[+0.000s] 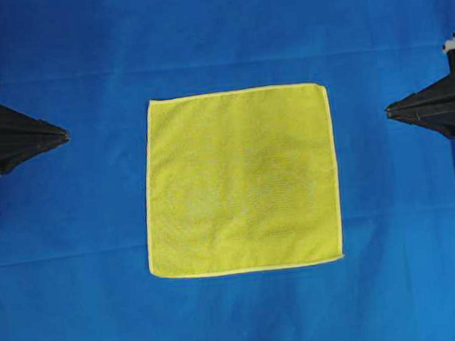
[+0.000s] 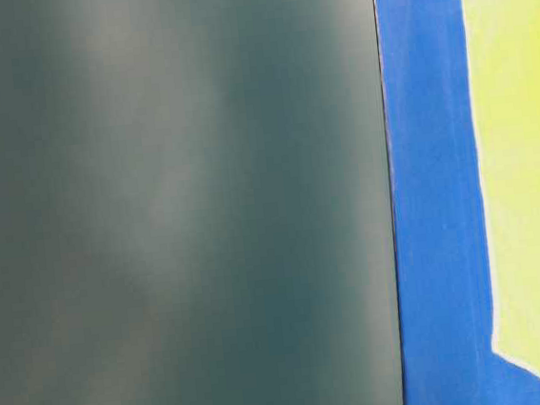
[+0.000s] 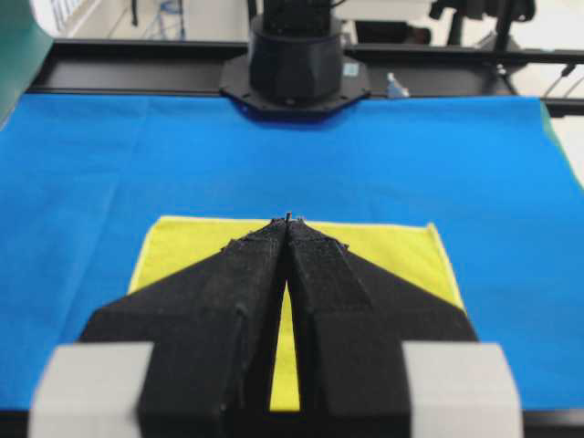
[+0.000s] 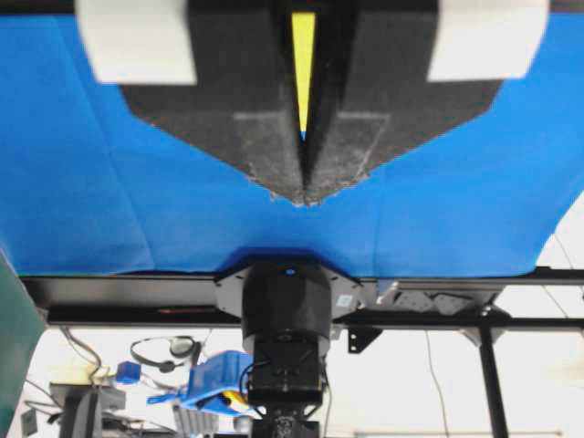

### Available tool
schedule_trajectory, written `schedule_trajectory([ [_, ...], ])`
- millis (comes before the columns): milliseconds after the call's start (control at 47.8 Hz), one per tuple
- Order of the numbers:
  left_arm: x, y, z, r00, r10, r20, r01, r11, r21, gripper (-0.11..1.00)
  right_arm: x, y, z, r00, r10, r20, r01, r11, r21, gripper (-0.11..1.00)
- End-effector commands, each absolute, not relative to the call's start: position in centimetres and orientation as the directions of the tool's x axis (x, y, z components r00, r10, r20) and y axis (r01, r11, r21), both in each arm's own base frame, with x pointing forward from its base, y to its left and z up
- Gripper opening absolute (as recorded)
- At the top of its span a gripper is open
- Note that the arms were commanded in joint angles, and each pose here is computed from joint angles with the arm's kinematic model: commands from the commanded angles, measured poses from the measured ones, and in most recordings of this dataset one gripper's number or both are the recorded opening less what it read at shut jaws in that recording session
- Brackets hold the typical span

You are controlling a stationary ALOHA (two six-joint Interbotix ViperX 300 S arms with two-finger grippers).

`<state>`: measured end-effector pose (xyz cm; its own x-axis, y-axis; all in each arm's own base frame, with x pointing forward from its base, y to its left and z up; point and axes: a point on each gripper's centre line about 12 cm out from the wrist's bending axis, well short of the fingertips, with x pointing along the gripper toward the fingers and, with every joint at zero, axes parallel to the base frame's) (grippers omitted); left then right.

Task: Fold the yellow towel.
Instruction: 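Move both grippers to the towel's top corners and grasp them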

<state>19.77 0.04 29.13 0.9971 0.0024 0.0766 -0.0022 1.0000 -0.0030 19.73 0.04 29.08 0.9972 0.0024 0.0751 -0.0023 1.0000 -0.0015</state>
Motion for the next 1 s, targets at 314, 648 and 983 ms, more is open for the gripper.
schedule_trajectory([
  [314, 24.0, 2.8, 25.7, 0.991, 0.119, -0.068, -0.12, 0.993, -0.018, 0.0, 21.9, -4.0, 25.8, 0.964, -0.177, -0.198, 0.194, 0.978, 0.07, 0.0],
  [648, 27.7, 7.0, 20.2, 0.928, 0.241, -0.284, -0.257, 0.966, -0.021, 0.11, 23.4, -9.8, 19.9, 0.815, -0.343, -0.467, 0.417, 0.907, 0.063, 0.02],
  [983, 30.4, 10.7, 14.8, 0.855, 0.307, -0.418, -0.339, 0.941, -0.003, 0.83, 26.2, -13.0, 14.1, 0.68, -0.336, -0.652, 0.462, 0.886, 0.025, 0.57],
])
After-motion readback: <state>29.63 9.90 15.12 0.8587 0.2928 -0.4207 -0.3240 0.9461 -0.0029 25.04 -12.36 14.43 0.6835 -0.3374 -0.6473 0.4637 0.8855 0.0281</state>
